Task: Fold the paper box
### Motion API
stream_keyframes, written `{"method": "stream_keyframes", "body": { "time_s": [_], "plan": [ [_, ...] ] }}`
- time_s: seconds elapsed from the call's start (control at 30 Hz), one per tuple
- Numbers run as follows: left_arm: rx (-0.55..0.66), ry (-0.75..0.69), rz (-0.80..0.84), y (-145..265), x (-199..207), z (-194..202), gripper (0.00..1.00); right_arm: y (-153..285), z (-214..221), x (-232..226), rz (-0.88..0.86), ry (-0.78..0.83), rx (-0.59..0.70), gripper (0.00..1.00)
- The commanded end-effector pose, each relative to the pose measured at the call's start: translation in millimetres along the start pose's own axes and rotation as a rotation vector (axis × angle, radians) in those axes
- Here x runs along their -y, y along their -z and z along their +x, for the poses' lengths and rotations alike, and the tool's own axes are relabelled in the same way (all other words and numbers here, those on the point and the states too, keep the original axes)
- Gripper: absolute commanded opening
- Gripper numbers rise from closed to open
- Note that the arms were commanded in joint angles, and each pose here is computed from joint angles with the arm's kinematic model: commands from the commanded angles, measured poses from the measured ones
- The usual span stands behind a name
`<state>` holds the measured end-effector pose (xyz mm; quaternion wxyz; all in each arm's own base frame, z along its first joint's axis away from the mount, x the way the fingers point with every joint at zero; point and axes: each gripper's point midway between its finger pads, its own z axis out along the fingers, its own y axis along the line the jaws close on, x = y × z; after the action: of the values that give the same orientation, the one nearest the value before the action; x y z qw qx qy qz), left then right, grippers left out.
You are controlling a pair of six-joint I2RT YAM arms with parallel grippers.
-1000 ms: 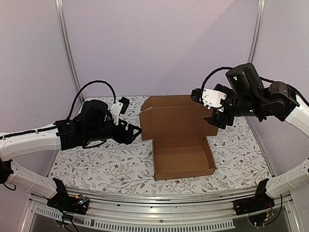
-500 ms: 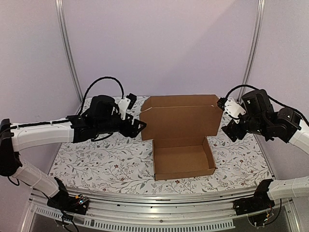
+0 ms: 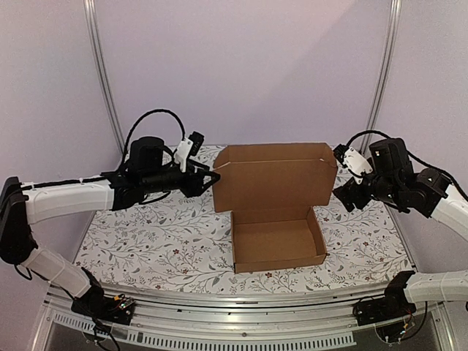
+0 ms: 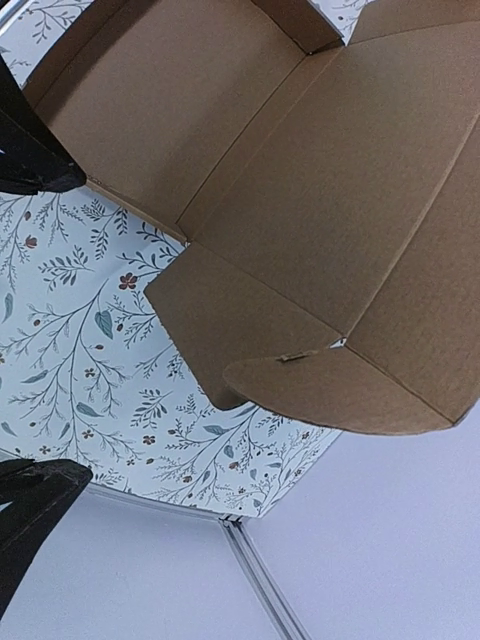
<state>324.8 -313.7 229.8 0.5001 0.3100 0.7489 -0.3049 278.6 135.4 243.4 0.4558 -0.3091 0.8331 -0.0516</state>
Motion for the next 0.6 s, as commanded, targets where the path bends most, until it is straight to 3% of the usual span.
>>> {"method": "stream_keyframes", "body": {
  "time_s": [0.0, 0.2, 0.57],
  "plan": [
    [0.002, -0.010, 0.076, -5.7, 4.6, 4.3, 0.51, -3.7, 0.4, -2.6, -0.021, -0.033, 0.012, 0.91],
    [-0.007, -0.004, 0.084, -11.1, 3.6, 6.4, 0.41, -3.7, 2.8, -4.5, -0.029, -0.032, 0.010, 0.91],
    [0.003, 0.000, 0.089, -14.4, 3.7, 3.3, 0.03, -0.7, 5.2, 5.4, -0.006, -0.042, 0.014, 0.90]
  ]
}}
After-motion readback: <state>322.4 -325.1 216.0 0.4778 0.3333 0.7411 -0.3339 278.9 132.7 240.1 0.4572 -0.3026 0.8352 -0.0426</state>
